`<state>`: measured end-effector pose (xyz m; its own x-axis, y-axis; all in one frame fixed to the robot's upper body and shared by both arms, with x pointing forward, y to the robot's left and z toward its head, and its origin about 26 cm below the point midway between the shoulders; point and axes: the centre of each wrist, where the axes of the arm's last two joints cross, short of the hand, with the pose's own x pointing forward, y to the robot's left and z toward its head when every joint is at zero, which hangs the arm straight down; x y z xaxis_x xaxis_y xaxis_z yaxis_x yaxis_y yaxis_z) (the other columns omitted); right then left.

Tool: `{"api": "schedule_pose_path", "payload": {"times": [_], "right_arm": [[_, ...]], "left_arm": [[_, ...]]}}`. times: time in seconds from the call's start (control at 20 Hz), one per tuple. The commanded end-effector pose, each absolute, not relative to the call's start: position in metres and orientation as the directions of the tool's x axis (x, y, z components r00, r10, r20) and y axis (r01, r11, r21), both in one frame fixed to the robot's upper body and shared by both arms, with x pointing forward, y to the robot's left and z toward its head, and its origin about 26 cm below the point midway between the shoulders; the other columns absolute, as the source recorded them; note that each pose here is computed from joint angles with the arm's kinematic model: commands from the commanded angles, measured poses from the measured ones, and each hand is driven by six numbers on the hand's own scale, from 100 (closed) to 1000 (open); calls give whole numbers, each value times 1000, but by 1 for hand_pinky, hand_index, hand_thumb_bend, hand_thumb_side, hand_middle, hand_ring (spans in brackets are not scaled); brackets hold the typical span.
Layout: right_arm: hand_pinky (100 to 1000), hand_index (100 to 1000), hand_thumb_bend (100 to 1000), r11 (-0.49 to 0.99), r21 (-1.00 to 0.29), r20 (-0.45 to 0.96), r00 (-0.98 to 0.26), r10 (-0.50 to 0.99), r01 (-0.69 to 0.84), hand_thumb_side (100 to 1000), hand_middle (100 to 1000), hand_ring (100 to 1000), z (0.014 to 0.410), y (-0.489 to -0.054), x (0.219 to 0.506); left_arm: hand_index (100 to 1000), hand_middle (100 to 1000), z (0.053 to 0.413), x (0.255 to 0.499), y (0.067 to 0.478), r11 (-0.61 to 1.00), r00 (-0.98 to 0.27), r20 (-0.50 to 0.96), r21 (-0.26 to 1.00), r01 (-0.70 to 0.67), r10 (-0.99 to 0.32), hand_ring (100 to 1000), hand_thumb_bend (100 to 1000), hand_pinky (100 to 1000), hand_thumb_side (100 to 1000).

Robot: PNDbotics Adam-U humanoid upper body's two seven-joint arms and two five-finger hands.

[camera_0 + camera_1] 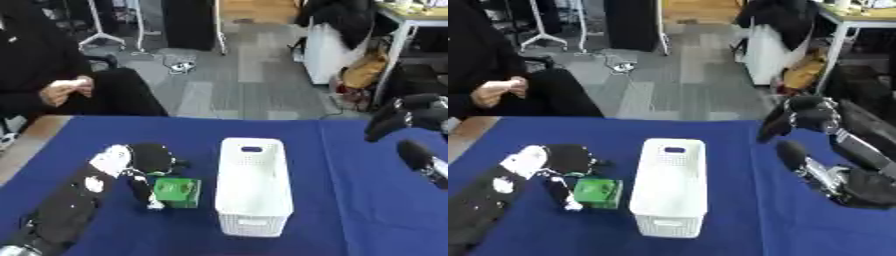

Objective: Pick up objects on the table and place them in the box.

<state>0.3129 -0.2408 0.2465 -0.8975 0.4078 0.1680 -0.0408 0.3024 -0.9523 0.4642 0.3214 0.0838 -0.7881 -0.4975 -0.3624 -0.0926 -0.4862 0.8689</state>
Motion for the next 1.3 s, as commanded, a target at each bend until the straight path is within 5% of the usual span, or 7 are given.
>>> {"api": "schedule_pose_path", "payload": {"times": [0.05, 0.45, 1.3], "right_arm": [[564, 689, 151, 240, -971, 93, -917, 387, 3, 1000, 621, 626, 256, -242, 310], [564, 689, 153, 243, -970, 95, -914, 394, 4, 1000, 621, 626, 256, -243, 310], [564, 689, 152, 236, -972, 96, -907, 409, 4, 1000, 621, 626, 256, -246, 310]], "left_arm": [[217, 100, 103, 467, 324, -407, -766, -381, 897, -172, -518, 100, 100, 100, 846], [195, 100, 92, 458, 333, -256, -709, -331, 942, -215, -622, 100, 100, 100, 739], [193, 100, 136, 451, 346, -168, -658, -317, 945, -281, -683, 100, 100, 100, 730]]}}
